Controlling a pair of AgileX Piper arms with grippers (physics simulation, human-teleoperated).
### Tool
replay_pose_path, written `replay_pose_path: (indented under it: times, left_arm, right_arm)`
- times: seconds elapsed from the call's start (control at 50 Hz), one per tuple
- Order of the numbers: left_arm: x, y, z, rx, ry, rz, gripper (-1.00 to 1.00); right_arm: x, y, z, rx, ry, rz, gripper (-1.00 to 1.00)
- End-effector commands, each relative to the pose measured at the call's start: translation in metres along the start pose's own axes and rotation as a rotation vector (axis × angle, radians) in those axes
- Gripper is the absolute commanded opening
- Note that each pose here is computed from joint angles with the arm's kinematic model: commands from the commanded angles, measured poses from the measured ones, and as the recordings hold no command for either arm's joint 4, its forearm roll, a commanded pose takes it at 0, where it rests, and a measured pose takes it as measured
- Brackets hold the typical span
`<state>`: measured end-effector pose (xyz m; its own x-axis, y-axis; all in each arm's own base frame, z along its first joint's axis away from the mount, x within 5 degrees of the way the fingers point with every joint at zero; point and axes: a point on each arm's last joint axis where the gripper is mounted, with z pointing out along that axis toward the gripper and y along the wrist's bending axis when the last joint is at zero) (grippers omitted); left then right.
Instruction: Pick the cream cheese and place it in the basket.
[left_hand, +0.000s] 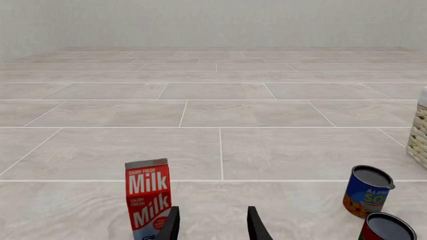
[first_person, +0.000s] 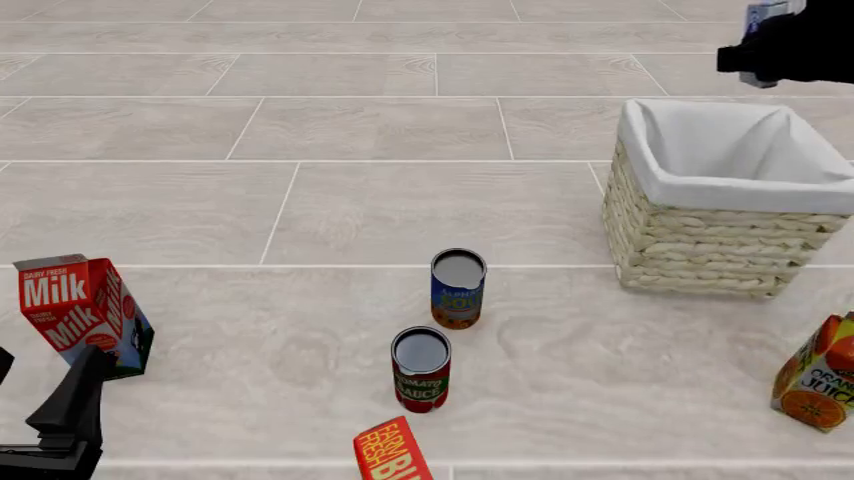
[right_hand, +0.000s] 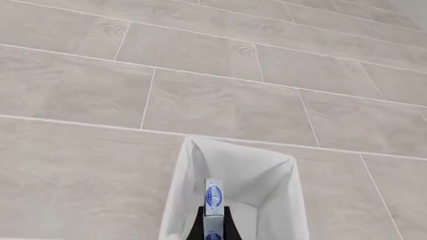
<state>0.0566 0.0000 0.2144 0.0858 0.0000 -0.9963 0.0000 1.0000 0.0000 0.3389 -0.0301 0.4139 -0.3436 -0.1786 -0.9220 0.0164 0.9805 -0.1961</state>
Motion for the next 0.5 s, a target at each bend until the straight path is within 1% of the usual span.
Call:
replay_pose_path:
  times: [0.02,0.06,0.1,0.14,0.18,0.28,0.3,0.36,0.4,0.44,0.46,0.5]
  left_arm:
    - [0.0,0.0,0.0,0.0,0.0,0.0,1.0]
    - [0.0,0.0,0.0,0.0,0.0,0.0,1.0]
    - [0.0,0.0,0.0,0.0,0.0,0.0,1.0]
    - [0.0,0.0,0.0,0.0,0.0,0.0,1.0]
    - [0.0,0.0,0.0,0.0,0.0,0.0,1.0]
    - [0.0,0.0,0.0,0.0,0.0,0.0,1.0]
    - [0.0,0.0,0.0,0.0,0.0,0.0,1.0]
    - [0.0,0.0,0.0,0.0,0.0,0.0,1.0]
    - [0.0,0.0,0.0,0.0,0.0,0.0,1.0]
    - [0.0,0.0,0.0,0.0,0.0,0.0,1.0]
    - [0.0,0.0,0.0,0.0,0.0,0.0,1.0]
    - [0.0,0.0,0.0,0.0,0.0,0.0,1.0]
  right_arm:
    - [0.006,-0.001,0.02,0.0,0.037,0.065,-1.0]
    - [0.006,-0.001,0.02,0.0,0.036,0.029,-1.0]
    - [0.005,-0.002,0.023,0.002,0.038,0.044,-1.0]
    - [0.006,-0.002,0.025,0.001,0.043,0.02,-1.0]
    - [0.006,-0.004,0.027,0.005,0.045,0.046,-1.0]
    - [0.011,-0.005,0.031,0.008,0.051,0.037,-1.0]
    - [0.011,-0.009,0.032,0.022,0.046,0.072,-1.0]
    - [0.013,-0.009,0.033,0.021,0.049,0.062,-1.0]
    - [0.013,-0.01,0.035,0.024,0.052,0.088,-1.0]
    - [0.014,-0.011,0.037,0.026,0.06,0.059,-1.0]
    - [0.013,-0.012,0.037,0.027,0.058,0.074,-1.0]
    - [0.014,-0.013,0.039,0.028,0.062,0.067,-1.0]
